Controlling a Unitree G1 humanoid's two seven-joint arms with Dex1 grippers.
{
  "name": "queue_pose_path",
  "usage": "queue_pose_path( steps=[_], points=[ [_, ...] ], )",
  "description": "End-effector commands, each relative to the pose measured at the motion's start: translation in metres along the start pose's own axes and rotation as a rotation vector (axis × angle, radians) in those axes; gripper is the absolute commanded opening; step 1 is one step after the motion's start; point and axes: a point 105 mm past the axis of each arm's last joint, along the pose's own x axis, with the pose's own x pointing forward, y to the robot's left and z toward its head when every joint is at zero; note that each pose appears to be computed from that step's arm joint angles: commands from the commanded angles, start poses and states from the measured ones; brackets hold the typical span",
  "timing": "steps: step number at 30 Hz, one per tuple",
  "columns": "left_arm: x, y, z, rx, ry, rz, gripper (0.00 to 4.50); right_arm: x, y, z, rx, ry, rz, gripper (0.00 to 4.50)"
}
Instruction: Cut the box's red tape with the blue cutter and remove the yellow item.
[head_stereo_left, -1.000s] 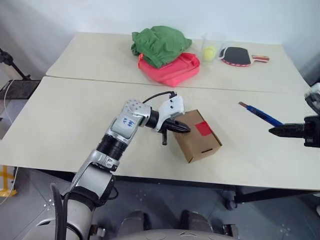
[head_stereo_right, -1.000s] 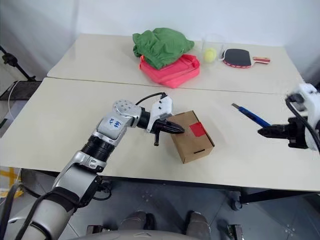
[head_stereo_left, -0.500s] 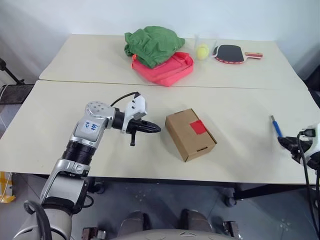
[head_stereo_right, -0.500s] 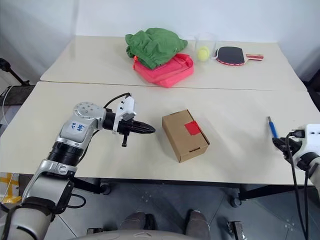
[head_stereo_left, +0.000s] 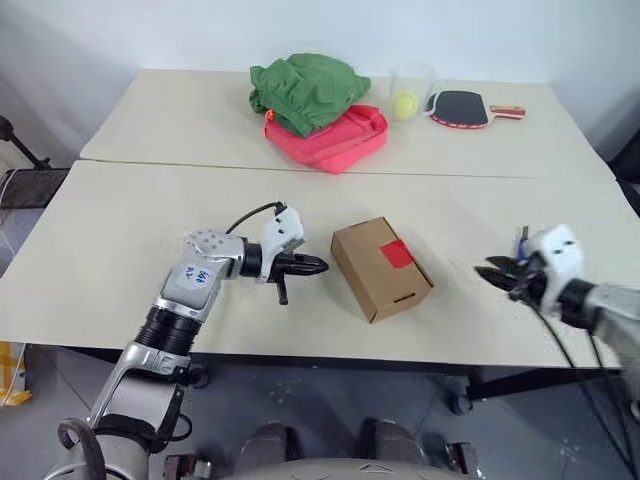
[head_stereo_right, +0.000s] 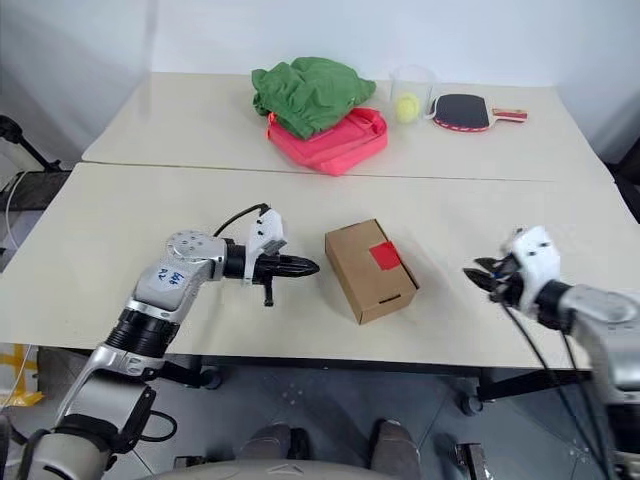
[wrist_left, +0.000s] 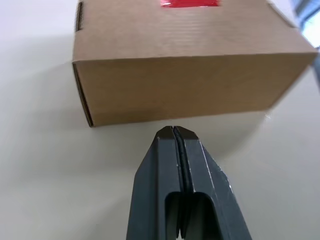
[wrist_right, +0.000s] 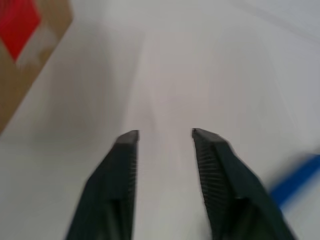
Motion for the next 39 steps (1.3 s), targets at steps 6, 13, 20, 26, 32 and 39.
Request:
queue_pose_path(
  steps=[6,13,20,26,32,39],
  points=[
    [0.028,-0.018,0.006,-0.002,0.026,-0.028,0.0,0.031,0.053,0.014,-0.018,-0.036,0.114,0.02],
    [0.027,-0.02,0.007,-0.009,0.029,-0.033,0.0,0.028,0.099,0.024,0.059,-0.009,0.252,0.02],
    [0.016,-0.019,0.003,-0.018,0.052,-0.032,0.0,0.025,0.112,0.023,0.078,0.023,0.271,0.02],
    [-0.009,-0.015,0.008,-0.014,0.095,-0.077,0.0,0.005,0.08,0.02,0.165,0.063,0.191,0.02],
    [-0.023,-0.011,0.05,0.036,-0.013,-0.165,0.0,-0.011,0.061,0.051,0.416,-0.004,0.195,1.21],
    [0.019,0.006,0.064,0.041,-0.003,-0.094,0.0,0.005,0.067,0.065,0.583,-0.013,0.208,3.65]
  ],
)
